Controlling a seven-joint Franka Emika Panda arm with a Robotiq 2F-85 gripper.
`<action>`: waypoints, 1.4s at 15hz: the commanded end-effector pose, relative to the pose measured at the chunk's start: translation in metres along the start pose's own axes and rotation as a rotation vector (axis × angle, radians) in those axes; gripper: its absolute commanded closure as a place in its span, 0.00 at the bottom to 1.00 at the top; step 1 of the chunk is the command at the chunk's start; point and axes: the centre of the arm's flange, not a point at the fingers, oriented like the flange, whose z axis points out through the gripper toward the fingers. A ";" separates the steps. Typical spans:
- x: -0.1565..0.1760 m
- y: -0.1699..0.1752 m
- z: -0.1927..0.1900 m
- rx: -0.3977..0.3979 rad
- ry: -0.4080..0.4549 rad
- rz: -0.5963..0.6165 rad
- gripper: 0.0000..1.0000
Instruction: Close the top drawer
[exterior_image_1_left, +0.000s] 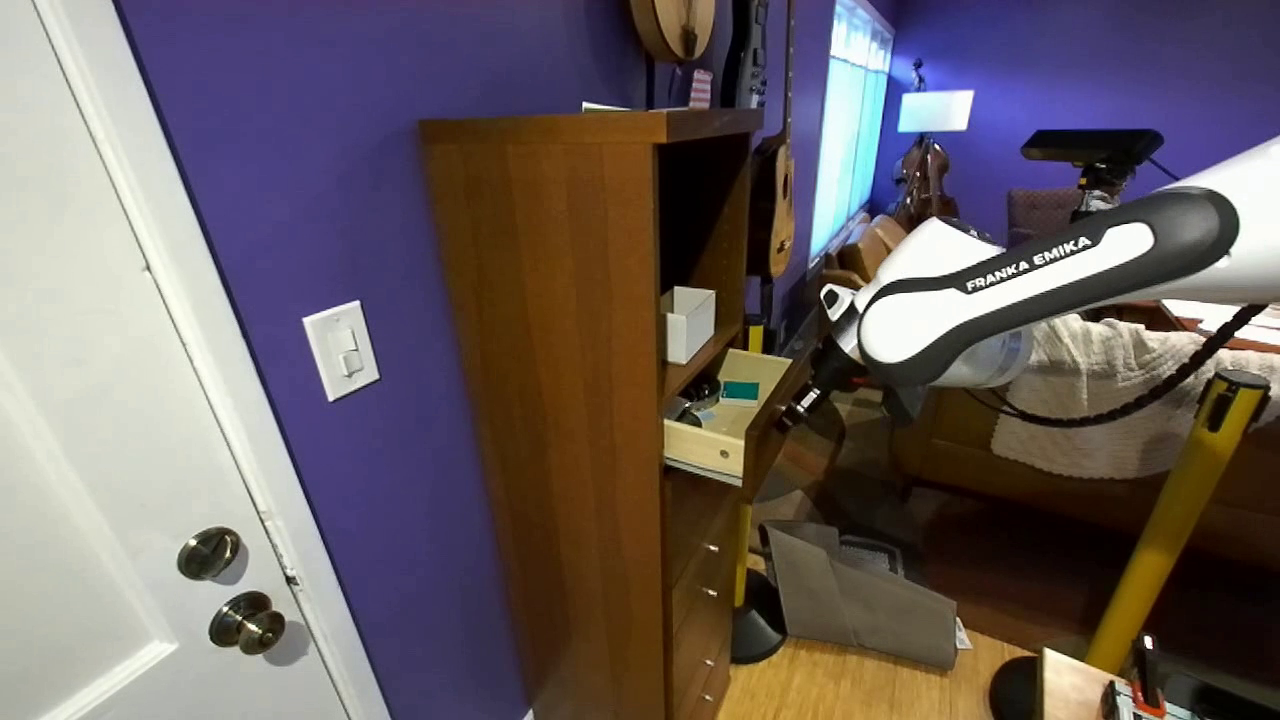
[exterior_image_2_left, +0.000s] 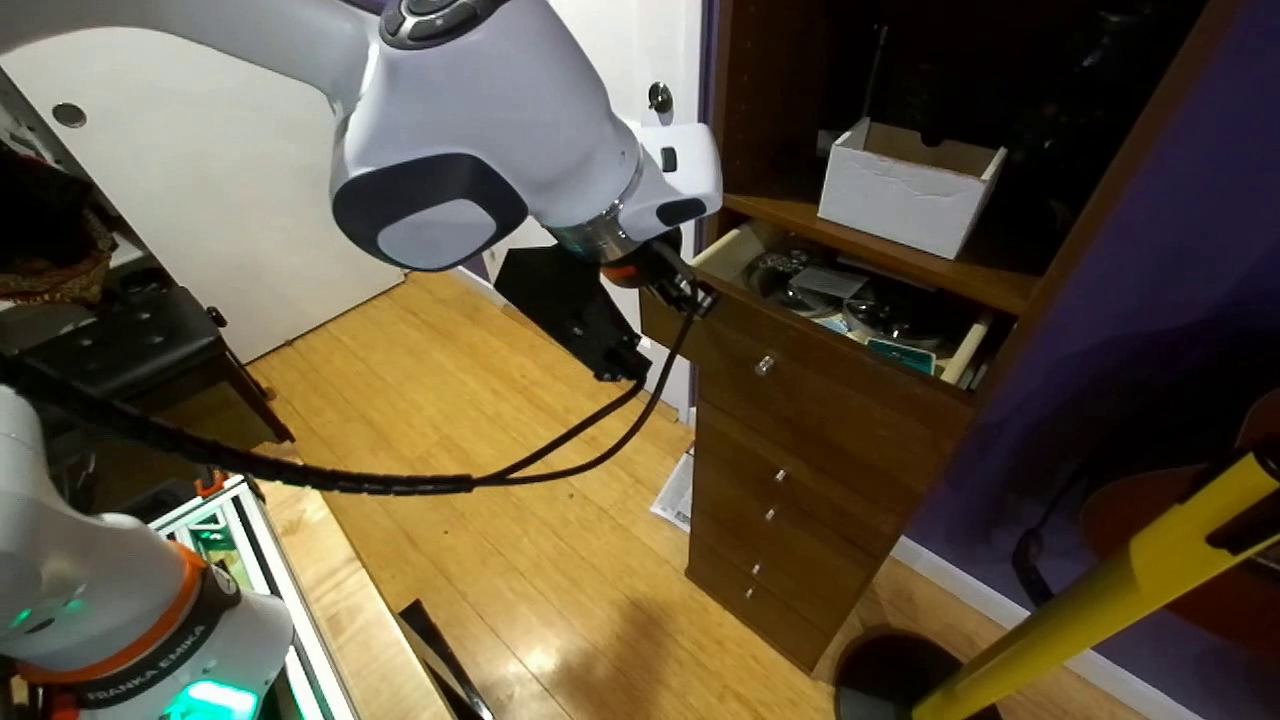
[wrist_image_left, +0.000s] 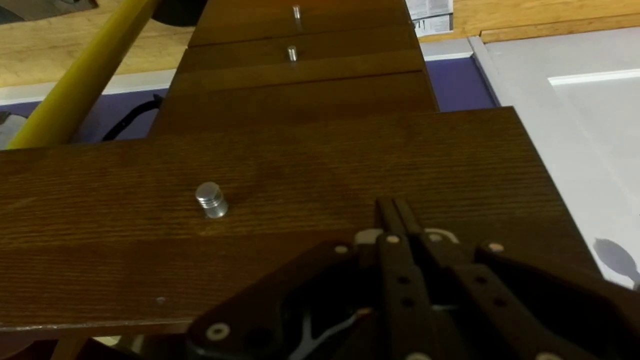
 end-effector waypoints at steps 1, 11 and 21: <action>0.025 0.003 0.037 0.032 0.060 -0.018 1.00; 0.062 -0.008 0.082 0.058 0.153 -0.034 1.00; 0.054 -0.001 0.071 -0.017 -0.023 -0.087 0.99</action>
